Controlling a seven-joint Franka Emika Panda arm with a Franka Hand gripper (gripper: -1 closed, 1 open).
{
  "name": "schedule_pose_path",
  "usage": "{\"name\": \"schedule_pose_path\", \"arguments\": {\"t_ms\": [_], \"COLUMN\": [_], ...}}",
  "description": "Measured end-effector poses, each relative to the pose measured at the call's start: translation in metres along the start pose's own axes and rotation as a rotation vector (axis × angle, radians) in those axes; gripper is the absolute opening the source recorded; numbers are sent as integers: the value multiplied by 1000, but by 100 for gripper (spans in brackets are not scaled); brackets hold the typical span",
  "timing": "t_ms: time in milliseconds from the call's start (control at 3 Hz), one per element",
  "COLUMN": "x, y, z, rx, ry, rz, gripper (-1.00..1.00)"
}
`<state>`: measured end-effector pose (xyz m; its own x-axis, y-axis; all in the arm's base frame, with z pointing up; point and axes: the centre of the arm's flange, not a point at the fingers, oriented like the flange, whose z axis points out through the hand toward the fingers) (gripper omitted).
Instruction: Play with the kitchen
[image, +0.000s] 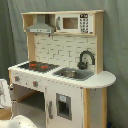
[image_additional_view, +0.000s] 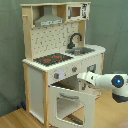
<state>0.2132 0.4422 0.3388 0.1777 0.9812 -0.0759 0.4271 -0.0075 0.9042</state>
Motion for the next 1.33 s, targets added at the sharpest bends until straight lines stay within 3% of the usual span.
{"name": "schedule_pose_path", "arguments": {"t_ms": [667,1333], "x": [-6,-18], "y": [46,87], "z": [-23,-44], "rx": [-80,-165], "ry": [26,17], "rz": [-86,-195], "gripper": [100,100]}}
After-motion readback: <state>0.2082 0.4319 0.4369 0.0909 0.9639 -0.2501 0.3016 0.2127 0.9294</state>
